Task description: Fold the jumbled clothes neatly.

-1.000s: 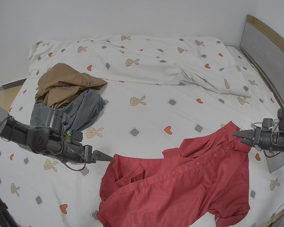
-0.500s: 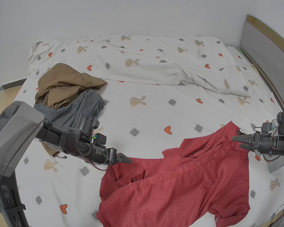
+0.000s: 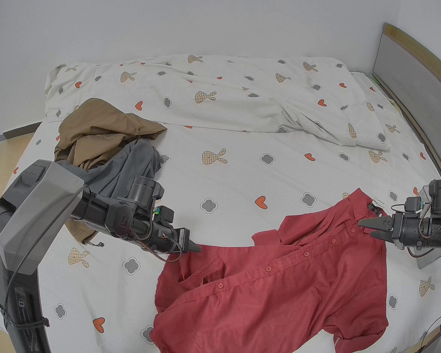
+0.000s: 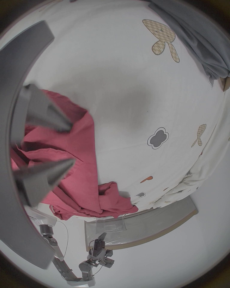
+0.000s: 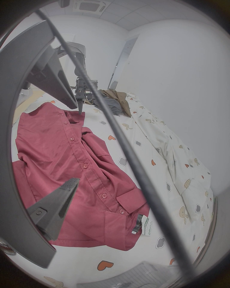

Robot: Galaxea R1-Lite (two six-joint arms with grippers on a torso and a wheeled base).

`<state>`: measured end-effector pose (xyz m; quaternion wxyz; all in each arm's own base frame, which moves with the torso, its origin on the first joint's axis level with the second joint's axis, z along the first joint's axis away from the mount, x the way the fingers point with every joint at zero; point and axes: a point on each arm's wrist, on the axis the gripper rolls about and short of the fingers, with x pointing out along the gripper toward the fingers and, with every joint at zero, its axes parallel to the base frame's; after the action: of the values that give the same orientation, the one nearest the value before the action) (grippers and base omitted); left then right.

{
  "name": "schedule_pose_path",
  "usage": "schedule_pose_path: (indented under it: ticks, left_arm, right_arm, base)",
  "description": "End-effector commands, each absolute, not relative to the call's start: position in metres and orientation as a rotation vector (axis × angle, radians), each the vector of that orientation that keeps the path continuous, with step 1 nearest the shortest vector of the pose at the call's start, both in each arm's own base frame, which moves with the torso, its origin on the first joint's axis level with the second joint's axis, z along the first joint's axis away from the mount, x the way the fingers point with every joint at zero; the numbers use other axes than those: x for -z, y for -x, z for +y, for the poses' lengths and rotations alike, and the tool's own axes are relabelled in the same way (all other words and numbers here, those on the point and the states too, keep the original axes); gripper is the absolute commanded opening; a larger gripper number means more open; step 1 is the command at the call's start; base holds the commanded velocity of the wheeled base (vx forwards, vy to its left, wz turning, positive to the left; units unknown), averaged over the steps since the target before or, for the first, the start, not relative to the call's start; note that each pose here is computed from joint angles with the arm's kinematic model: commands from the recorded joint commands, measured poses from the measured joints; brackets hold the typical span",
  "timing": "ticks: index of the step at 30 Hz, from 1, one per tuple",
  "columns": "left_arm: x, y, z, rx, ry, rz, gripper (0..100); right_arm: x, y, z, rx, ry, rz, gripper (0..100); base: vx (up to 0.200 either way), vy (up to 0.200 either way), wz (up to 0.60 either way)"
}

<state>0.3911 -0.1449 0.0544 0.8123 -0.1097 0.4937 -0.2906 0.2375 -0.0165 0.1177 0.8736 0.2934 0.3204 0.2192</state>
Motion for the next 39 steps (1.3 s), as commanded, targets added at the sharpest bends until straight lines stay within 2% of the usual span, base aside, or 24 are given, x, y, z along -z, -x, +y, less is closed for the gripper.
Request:
schedule_pose_path:
  ticks: [1,7,16,22,28,38,39]
  left_arm:
    - [-0.05,-0.395,-0.144,0.61,0.245,1.061,0]
    - [-0.063,-0.401,-0.127,0.573,0.279,1.019,0]
    - [-0.157,-0.409,-0.058,0.452,0.384,0.75,0]
    - [-0.185,-0.412,-0.04,0.423,0.405,0.657,0]
    - [-0.197,-0.424,-0.034,0.406,0.42,0.644,0]
    - [-0.17,-0.426,-0.033,0.377,0.43,0.751,0]
    - [-0.167,-0.426,-0.033,0.374,0.431,0.761,100]
  right_arm:
    - [-0.116,-0.238,-0.017,-0.456,-0.616,0.677,100]
    - [-0.114,-0.238,-0.017,-0.455,-0.62,0.684,100]
    - [-0.112,-0.24,-0.016,-0.457,-0.62,0.691,100]
    - [-0.112,-0.24,-0.015,-0.463,-0.618,0.693,100]
    - [-0.112,-0.24,-0.015,-0.463,-0.618,0.693,100]
    - [-0.107,-0.242,-0.015,-0.455,-0.626,0.712,100]
    - [-0.107,-0.244,-0.016,-0.453,-0.627,0.713,100]
  base:
    - [0.0,0.0,0.0]
    - [0.0,0.0,0.0]
    - [0.0,0.0,0.0]
    - [0.0,0.0,0.0]
    - [0.0,0.0,0.0]
    - [0.0,0.0,0.0]
    - [0.0,0.0,0.0]
